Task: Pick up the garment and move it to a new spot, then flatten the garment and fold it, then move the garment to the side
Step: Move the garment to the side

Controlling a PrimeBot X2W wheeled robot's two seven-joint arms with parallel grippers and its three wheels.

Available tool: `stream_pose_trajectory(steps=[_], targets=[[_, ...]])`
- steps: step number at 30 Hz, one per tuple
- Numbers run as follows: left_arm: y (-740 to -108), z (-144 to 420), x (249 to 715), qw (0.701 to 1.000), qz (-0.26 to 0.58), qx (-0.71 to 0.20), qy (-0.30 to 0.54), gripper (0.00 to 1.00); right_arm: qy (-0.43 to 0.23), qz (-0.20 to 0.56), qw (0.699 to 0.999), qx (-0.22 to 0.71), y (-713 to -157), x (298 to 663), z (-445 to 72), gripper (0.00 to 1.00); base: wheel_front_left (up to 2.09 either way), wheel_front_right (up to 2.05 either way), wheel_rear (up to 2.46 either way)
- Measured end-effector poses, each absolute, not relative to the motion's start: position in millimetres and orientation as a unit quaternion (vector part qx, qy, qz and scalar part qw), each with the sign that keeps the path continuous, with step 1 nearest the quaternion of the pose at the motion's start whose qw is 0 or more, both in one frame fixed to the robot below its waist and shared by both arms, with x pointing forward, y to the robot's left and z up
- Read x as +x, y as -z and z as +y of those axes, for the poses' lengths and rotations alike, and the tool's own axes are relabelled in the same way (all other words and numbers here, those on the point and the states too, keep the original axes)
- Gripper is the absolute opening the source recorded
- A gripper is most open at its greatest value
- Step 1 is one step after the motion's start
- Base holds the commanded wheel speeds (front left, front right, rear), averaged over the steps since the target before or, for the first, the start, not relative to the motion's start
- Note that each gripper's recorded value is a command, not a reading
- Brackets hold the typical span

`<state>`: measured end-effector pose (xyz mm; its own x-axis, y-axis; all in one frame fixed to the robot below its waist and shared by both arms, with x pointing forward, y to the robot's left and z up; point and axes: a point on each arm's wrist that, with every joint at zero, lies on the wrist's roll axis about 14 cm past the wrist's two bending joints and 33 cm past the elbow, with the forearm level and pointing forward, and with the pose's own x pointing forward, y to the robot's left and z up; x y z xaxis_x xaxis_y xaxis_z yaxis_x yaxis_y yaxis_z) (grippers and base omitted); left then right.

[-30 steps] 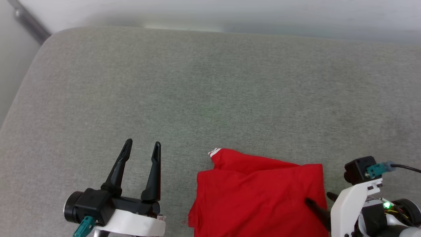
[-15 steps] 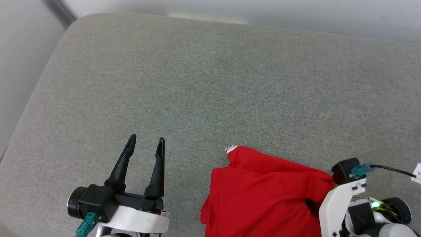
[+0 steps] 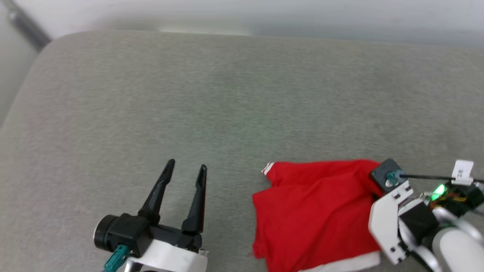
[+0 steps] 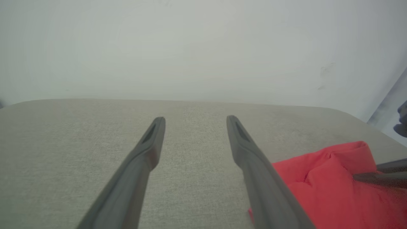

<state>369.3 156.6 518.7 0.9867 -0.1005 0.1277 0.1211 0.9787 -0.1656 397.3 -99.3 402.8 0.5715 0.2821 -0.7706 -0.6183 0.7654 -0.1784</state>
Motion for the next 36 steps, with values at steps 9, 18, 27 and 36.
stream_pose_trajectory(steps=[9,18,27,36], targets=[[-520,65,406,0.972,-0.065,-0.109,0.200,1.00,-0.167,0.360,0.846,-0.356,-436,431,-207,0.00,0.00,0.00,0.00],[-497,-14,435,0.934,-0.055,-0.121,0.333,1.00,-0.067,0.404,0.819,-0.401,-436,438,-325,0.00,0.00,0.00,0.00],[-450,-56,455,0.905,-0.026,-0.148,0.398,1.00,0.014,0.444,0.796,-0.412,-421,446,-421,0.00,0.00,0.00,0.00],[-432,-69,470,0.894,-0.029,-0.183,0.409,1.00,0.086,0.472,0.773,-0.414,-407,440,-496,0.00,0.00,0.00,0.00]])
